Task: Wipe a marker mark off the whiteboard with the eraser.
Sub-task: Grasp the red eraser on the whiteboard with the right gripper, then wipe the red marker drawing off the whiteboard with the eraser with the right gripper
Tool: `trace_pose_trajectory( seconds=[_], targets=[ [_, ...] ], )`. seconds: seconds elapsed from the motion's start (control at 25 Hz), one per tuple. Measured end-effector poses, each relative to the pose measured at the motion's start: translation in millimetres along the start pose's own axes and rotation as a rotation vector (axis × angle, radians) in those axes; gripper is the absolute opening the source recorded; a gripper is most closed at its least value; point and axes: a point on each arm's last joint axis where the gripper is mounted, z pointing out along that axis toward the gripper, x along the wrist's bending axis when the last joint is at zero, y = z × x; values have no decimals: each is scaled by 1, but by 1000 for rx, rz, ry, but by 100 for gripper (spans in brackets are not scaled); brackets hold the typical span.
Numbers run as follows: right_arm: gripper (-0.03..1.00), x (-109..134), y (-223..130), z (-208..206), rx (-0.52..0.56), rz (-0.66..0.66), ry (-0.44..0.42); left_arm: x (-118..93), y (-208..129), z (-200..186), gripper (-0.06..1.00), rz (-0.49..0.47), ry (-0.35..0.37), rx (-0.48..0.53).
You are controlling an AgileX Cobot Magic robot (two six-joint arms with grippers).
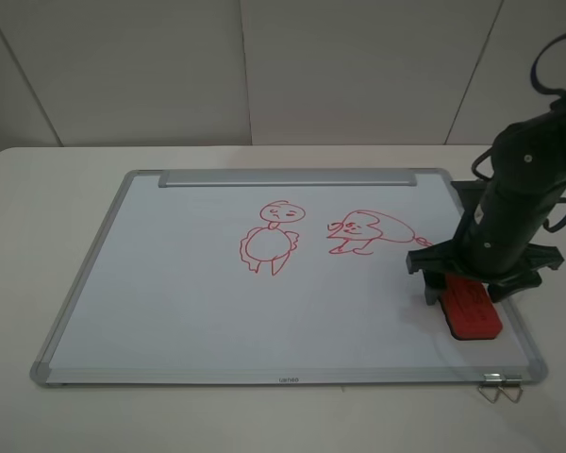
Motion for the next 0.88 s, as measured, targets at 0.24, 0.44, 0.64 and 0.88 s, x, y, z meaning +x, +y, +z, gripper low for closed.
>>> trace_pose_trajectory(
  seconds=[0.24,0.44,0.64,0.88],
  targets=[
    [49,-1,0,0,4,-7,-9,0,0,0,78,0,0,0],
    [49,-1,0,0,4,-9,-10,0,0,0,78,0,0,0],
    [49,-1,0,0,4,-10,-11,0,0,0,78,0,0,0],
    [49,-3,9,-32,-8,-43,-49,0,0,0,78,0,0,0]
  ],
)
